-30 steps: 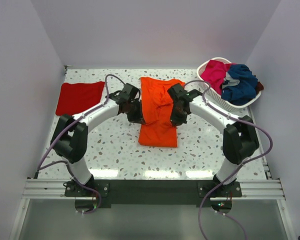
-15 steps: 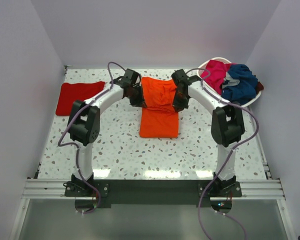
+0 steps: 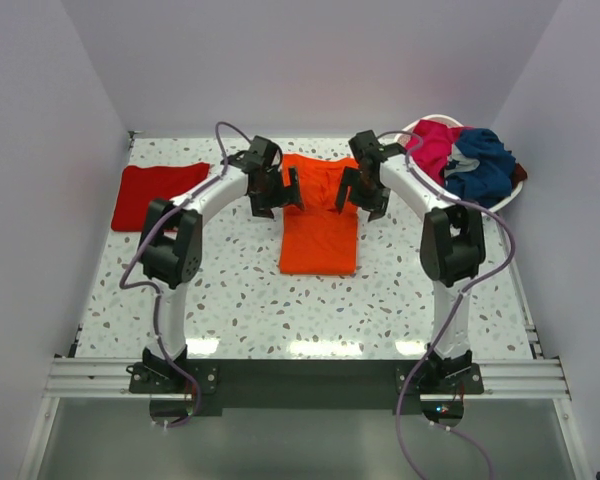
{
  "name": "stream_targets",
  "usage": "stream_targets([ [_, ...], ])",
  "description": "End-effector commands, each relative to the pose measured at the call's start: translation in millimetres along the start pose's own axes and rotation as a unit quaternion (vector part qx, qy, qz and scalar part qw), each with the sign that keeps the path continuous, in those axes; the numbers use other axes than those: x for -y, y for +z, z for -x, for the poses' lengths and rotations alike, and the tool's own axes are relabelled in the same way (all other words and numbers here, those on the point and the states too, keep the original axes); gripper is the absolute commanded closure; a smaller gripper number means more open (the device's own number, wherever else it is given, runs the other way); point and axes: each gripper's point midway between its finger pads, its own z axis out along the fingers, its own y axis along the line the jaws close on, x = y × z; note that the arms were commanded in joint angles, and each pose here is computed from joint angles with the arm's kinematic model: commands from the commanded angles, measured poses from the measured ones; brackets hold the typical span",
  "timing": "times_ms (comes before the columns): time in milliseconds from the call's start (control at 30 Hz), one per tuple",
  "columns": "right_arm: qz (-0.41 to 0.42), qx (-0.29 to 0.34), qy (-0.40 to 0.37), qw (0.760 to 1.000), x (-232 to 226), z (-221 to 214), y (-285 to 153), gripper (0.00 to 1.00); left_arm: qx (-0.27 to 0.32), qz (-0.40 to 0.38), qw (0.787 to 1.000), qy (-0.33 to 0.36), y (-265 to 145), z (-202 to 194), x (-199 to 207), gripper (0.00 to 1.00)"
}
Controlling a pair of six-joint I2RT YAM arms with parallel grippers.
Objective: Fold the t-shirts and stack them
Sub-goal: Fold the tshirt
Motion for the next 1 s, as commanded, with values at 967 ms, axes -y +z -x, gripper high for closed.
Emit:
stream_targets([
  [967,0.111,-0.050,0.021,0.992,19,-117,-20,0.41,0.003,-0.054,0.998,0.010,-50,-101,-33,0.19],
])
